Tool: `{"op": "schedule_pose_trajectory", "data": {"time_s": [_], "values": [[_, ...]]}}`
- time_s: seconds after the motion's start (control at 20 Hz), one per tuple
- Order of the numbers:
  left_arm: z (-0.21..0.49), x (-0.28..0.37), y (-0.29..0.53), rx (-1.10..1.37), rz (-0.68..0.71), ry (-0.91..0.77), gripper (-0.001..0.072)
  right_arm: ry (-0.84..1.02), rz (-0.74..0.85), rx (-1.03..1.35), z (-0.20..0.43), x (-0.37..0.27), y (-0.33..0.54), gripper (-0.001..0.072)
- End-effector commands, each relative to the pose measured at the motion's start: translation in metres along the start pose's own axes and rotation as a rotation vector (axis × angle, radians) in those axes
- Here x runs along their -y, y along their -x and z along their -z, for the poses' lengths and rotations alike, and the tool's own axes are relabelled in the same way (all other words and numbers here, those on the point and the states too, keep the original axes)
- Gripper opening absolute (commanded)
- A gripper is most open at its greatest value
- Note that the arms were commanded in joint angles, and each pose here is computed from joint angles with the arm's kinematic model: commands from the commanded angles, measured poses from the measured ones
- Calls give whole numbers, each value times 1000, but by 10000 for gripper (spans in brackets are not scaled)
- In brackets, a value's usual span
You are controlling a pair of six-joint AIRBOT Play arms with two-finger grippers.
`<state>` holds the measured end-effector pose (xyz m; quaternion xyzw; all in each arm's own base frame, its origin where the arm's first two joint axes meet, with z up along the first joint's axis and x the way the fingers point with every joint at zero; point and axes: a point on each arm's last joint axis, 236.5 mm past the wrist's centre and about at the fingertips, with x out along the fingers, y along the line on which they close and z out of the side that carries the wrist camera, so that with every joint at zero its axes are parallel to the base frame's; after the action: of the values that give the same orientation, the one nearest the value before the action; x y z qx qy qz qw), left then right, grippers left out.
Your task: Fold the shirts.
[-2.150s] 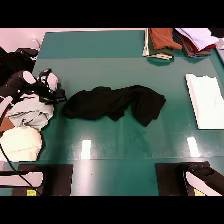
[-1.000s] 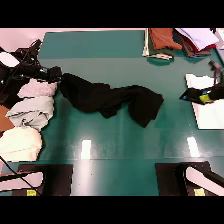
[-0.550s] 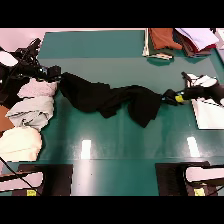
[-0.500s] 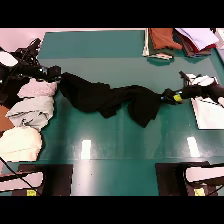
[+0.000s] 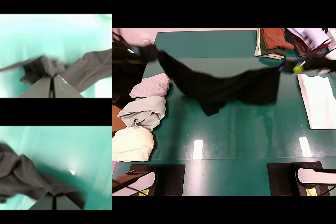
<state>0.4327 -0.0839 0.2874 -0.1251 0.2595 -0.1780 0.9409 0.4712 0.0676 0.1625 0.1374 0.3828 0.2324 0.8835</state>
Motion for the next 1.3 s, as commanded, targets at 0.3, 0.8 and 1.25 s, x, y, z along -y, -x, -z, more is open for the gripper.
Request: {"op": "schedule_pose_trajectory", "data": {"time_s": [0.3,0.8,1.25], "values": [[-116,153,284,642,80,-319,21,338,137,479,-62,-147,261,17],[-96,75,115,226,48,-204,21,-43,215,154,22,-55,188,17],[121,-72,-150,-515,15,157,24,-418,256,-366,179,77,5,18]]}}
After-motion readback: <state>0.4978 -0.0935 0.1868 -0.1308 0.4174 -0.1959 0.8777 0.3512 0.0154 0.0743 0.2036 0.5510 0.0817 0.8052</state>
